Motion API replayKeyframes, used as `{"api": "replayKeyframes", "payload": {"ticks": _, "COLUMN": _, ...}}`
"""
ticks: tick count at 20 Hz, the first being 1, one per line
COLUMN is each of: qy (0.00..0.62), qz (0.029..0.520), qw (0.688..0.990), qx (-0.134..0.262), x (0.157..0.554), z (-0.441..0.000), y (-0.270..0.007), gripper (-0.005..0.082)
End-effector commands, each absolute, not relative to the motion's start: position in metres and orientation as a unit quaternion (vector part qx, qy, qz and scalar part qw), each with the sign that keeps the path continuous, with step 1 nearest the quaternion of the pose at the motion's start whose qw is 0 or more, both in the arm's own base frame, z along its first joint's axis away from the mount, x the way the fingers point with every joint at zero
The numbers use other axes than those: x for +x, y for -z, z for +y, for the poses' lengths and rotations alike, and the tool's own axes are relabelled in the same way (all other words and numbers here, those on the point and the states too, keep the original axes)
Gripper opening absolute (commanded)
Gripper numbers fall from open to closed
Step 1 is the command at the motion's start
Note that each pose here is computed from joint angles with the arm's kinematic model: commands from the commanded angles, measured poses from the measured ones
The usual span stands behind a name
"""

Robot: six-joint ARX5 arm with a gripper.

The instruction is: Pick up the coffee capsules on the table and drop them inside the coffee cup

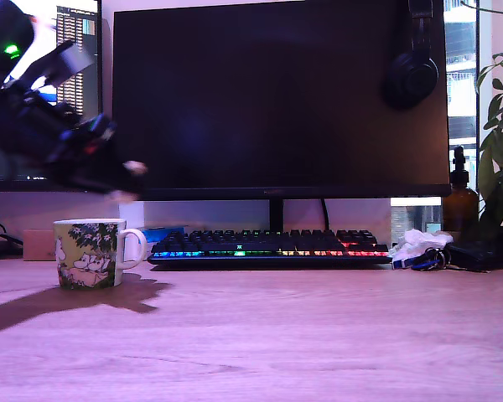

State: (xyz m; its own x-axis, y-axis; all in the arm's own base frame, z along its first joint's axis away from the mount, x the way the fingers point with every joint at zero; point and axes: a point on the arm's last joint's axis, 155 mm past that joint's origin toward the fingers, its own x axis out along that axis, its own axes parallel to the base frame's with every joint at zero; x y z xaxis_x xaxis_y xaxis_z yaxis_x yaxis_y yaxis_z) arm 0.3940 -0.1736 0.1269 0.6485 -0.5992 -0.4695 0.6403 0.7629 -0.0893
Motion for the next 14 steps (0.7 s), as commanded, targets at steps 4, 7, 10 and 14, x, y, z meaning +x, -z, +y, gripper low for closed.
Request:
{"api": "replayKeyframes", "payload": {"ticks": 4, "qy": 0.255, "qz": 0.259, "qw": 0.932, "qx": 0.007, "x": 0.412, "z": -0.143, "y": -0.126, "gripper": 0.0246}}
{"api": "replayKeyframes", "payload": {"ticks": 7, "qy": 0.211, "qz": 0.267, "qw": 0.94, "qx": -0.017, "x": 0.418, "z": -0.131, "y": -0.124, "gripper": 0.0246}}
{"api": "replayKeyframes", "payload": {"ticks": 10, "qy": 0.186, "qz": 0.268, "qw": 0.945, "qx": -0.012, "x": 0.421, "z": -0.122, "y": -0.123, "gripper": 0.0246}}
{"api": "replayKeyframes", "payload": {"ticks": 14, "qy": 0.171, "qz": 0.27, "qw": 0.947, "qx": -0.009, "x": 0.423, "z": -0.117, "y": -0.121, "gripper": 0.0246}}
